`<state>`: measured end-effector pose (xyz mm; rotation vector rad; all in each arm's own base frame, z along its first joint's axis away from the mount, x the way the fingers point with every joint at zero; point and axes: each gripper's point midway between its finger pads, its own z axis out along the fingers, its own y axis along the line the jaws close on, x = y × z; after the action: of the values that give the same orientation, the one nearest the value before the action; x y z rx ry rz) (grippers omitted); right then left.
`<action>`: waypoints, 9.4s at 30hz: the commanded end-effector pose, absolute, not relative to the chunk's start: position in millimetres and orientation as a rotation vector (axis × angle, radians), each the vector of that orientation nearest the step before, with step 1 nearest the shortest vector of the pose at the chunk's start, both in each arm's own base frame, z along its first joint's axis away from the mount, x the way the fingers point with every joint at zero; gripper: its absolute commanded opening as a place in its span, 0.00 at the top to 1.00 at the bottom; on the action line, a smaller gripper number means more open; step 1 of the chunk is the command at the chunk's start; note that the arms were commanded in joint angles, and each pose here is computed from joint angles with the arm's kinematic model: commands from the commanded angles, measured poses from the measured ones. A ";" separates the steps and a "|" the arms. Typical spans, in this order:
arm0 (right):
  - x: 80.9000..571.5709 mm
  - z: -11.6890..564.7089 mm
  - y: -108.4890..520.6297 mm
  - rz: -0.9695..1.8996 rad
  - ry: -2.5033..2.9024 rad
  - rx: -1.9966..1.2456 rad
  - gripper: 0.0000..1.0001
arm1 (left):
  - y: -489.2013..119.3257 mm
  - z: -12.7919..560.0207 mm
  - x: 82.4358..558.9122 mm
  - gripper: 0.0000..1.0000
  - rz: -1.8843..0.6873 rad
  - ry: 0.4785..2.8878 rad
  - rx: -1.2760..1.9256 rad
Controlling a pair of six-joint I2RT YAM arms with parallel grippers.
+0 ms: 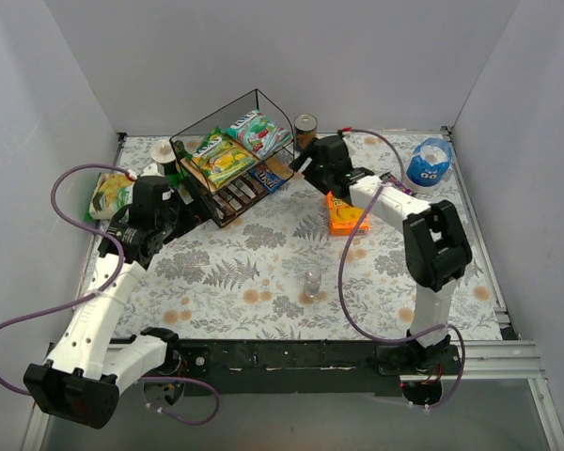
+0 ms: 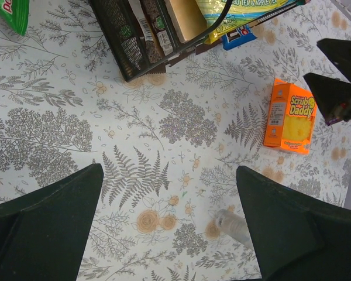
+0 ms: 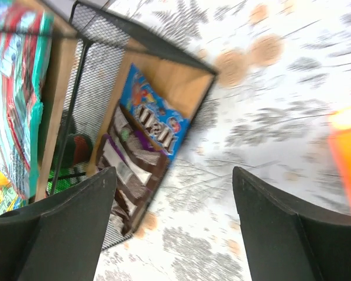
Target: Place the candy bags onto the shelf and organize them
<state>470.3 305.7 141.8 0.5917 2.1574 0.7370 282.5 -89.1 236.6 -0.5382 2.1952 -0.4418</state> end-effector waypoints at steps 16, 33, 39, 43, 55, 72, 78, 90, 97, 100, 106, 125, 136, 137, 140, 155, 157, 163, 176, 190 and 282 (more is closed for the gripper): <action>412.9 117.8 41.8 0.308 2.149 1.000 0.25 | -133.0 171.6 289.9 0.02 -0.730 2.208 -0.504; 468.0 72.0 -31.5 0.165 2.029 1.130 0.37 | -126.0 172.9 299.0 0.02 -0.679 2.195 -0.561; 477.0 58.6 -39.9 0.141 2.026 1.118 0.40 | -123.6 174.2 300.8 0.02 -0.662 2.191 -0.576; 480.2 46.0 -41.7 0.136 2.045 1.102 0.42 | -122.8 174.7 303.3 0.02 -0.650 2.193 -0.576; 484.4 25.3 -42.7 0.152 2.075 1.131 0.67 | -122.8 175.6 310.6 0.02 -0.624 2.210 -0.562; 496.7 80.6 14.9 0.633 2.030 1.008 0.99 | -120.3 176.2 309.1 0.02 -0.612 2.204 -0.561; 494.1 126.5 45.7 0.924 1.933 0.997 0.99 | -120.6 177.5 306.2 0.02 -0.620 2.198 -0.558; 506.2 202.9 75.7 1.114 1.771 0.882 0.99 | -118.7 182.7 299.9 0.02 -0.628 2.181 -0.552; 507.5 234.8 117.1 1.138 1.780 0.740 0.99 | -115.7 185.7 298.2 0.02 -0.615 2.173 -0.558; 503.1 246.1 138.3 1.151 1.786 0.682 0.99 | -114.8 185.3 297.4 0.02 -0.607 2.176 -0.559; 489.4 253.9 190.1 1.195 1.835 0.578 0.99 | -112.6 186.5 296.8 0.02 -0.596 2.173 -0.568; 504.1 238.7 321.8 1.397 1.907 0.449 0.99 | -103.2 201.4 290.7 0.02 -0.550 2.164 -0.595; 534.3 217.2 340.2 1.401 1.880 0.536 0.99 | -99.4 203.3 288.0 0.02 -0.525 2.168 -0.594; 535.2 215.4 341.6 1.400 1.883 0.534 0.99 | -99.1 203.6 288.0 0.02 -0.523 2.168 -0.593; 536.3 225.9 343.5 1.415 1.856 0.517 0.99 | -97.4 203.8 288.5 0.02 -0.511 2.165 -0.594; 499.3 209.3 324.2 1.327 1.949 0.518 0.99 | -97.5 201.1 290.1 0.02 -0.510 2.164 -0.595; 481.8 180.4 317.0 1.256 2.076 0.537 0.99 | -97.7 200.2 290.6 0.02 -0.510 2.164 -0.595; 435.4 140.5 287.7 1.125 2.213 0.600 0.99 | -101.3 198.2 292.4 0.02 -0.528 2.170 -0.588; 364.9 66.4 258.3 0.810 2.528 0.791 0.88 | -103.8 196.4 290.7 0.02 -0.545 2.175 -0.574; 346.9 20.1 249.3 0.631 2.686 0.473 0.46 | -105.1 190.9 289.9 0.02 -0.548 2.185 -0.564; 557.3 158.7 334.1 1.369 1.857 0.750 0.99 | -92.2 200.0 290.4 0.02 -0.465 2.176 -0.601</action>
<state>539.5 336.3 149.3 0.6857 1.9987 1.3530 288.8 -93.8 186.7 -0.6115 2.2050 -0.4707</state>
